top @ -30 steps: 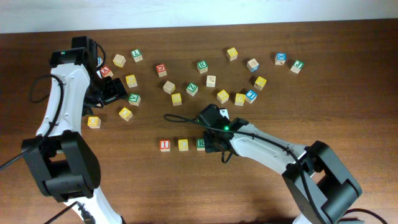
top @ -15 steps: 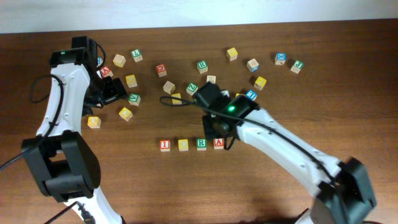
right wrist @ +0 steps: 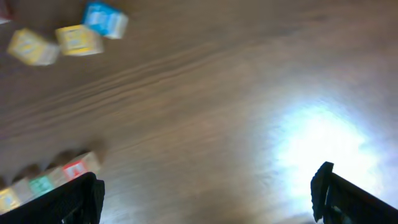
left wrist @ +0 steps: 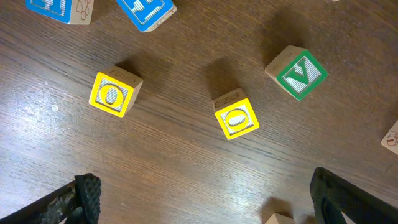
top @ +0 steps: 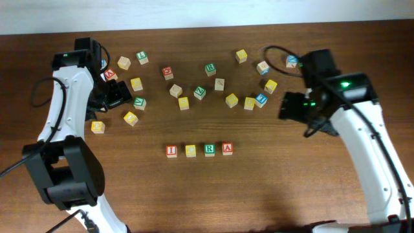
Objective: Spell out ICRA
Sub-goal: 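Open the right gripper and lift it away to the right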
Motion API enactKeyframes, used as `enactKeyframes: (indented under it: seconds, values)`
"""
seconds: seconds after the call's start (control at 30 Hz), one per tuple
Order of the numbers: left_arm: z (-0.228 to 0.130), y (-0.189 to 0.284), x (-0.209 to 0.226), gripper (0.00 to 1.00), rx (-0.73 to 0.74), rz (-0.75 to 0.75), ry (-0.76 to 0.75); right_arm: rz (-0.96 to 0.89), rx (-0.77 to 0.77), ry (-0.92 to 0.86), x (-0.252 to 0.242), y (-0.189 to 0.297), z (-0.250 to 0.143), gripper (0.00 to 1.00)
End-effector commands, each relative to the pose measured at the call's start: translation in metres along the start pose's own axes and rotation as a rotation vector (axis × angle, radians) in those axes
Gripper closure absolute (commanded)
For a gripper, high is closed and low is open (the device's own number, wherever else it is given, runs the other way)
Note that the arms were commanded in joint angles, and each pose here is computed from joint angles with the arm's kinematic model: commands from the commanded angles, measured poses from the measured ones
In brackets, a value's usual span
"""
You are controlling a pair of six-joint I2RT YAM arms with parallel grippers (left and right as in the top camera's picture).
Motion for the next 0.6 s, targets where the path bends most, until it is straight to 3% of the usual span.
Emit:
enactKeyframes:
  seconds: [0.0,0.47,0.57]
  values:
    - [0.001,-0.002,0.002,0.01,0.002,0.009,0.016,-0.036,0.036,-0.059,-0.022,-0.002,-0.003,0.02]
    - [0.001,-0.002,0.002,0.01,0.002,0.009,0.016,-0.073,0.008,-0.066,-0.030,-0.003,0.003,0.02]
    - [0.008,-0.002,-0.001,0.01,-0.026,-0.002,0.017,-0.080,0.043,0.018,-0.029,-0.009,0.000,0.02]
Point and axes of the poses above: each gripper's point midway between its finger pads, its own y axis back along the fingers, its own x axis along the line the jaws close on, z = x × y, the point moved 1 cm from there along y, back along the fingers, and after that the axes turned 2 degrees about y, right-handed, at the moved point
